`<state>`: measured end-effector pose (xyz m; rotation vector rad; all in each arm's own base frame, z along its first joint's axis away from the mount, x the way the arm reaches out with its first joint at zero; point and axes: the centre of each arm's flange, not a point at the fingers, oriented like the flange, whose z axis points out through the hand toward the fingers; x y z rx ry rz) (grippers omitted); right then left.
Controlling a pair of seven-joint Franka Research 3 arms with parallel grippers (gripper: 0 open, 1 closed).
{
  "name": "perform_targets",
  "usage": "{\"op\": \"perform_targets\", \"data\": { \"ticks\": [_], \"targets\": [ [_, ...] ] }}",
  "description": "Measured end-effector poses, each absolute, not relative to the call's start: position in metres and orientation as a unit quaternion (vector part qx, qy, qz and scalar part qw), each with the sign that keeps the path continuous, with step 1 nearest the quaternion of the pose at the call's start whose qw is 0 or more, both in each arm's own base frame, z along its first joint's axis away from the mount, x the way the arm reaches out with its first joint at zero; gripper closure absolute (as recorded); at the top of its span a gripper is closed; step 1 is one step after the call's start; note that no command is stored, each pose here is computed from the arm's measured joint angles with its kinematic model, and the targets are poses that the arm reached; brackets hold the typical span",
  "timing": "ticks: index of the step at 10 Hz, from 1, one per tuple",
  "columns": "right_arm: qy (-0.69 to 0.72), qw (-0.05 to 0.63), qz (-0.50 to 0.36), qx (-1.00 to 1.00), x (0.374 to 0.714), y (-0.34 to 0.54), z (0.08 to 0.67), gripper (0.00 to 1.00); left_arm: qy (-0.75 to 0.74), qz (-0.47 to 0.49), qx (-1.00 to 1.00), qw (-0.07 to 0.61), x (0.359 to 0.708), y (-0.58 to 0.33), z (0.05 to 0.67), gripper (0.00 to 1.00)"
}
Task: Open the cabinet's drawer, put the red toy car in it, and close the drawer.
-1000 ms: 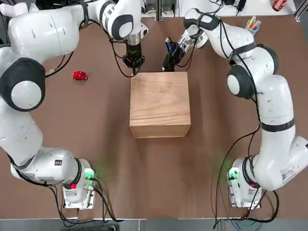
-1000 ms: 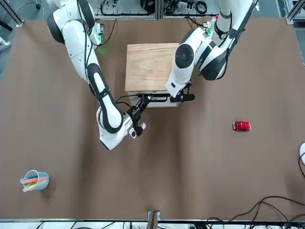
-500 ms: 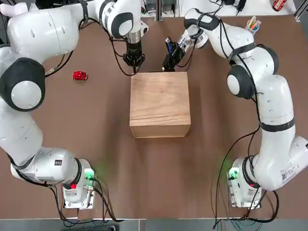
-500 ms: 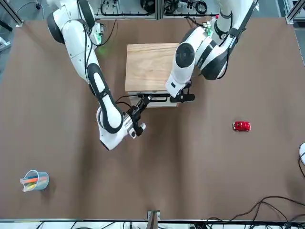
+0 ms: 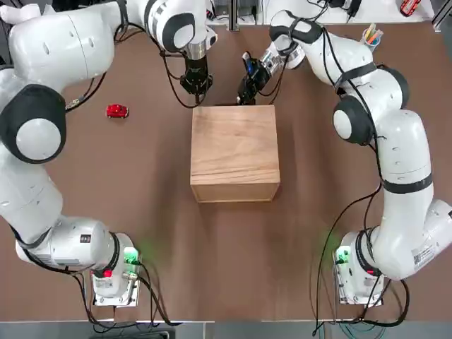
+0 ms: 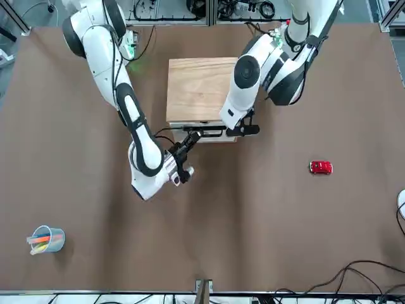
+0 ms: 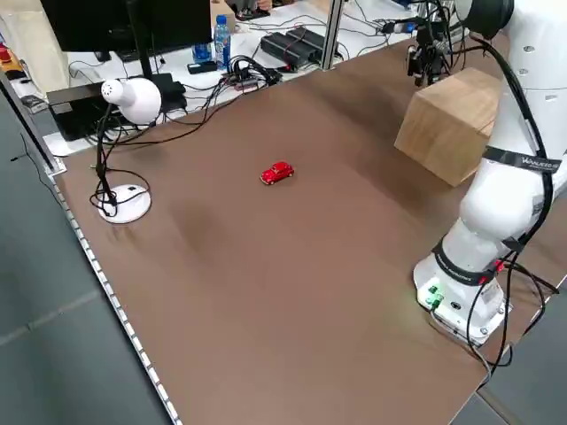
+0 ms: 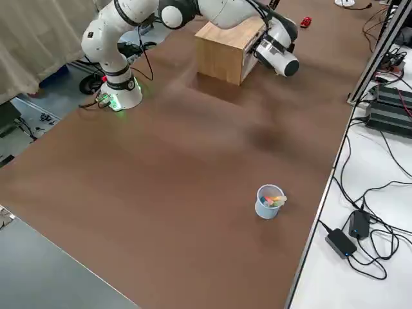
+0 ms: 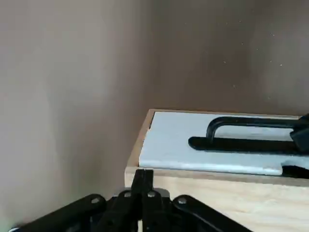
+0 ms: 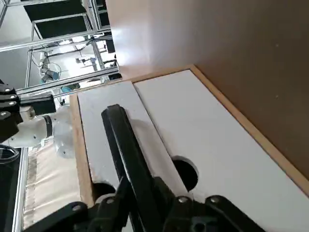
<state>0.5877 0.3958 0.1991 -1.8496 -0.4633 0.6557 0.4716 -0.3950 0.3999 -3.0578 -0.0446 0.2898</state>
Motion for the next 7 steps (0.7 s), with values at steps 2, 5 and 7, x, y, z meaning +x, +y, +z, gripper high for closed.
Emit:
{"op": "perform_targets", "data": {
  "ticks": [2,5,7],
  "targets": [
    [-0.19,0.531,0.256,-0.785,0.597,0.394,0.204,0.8,-0.016,0.095,-0.995,0.035,0.473,-0.394,0.4,0.99],
    [-0.186,0.531,0.234,-0.793,0.607,0.392,0.209,0.81,-0.019,0.095,-0.995,0.035,0.475,-0.391,0.4,0.99],
    [-0.182,0.534,0.222,-0.795,0.612,0.39,0.21,0.81,-0.019,0.095,-0.995,0.035,0.475,-0.39,0.399,0.99]
  ]
}}
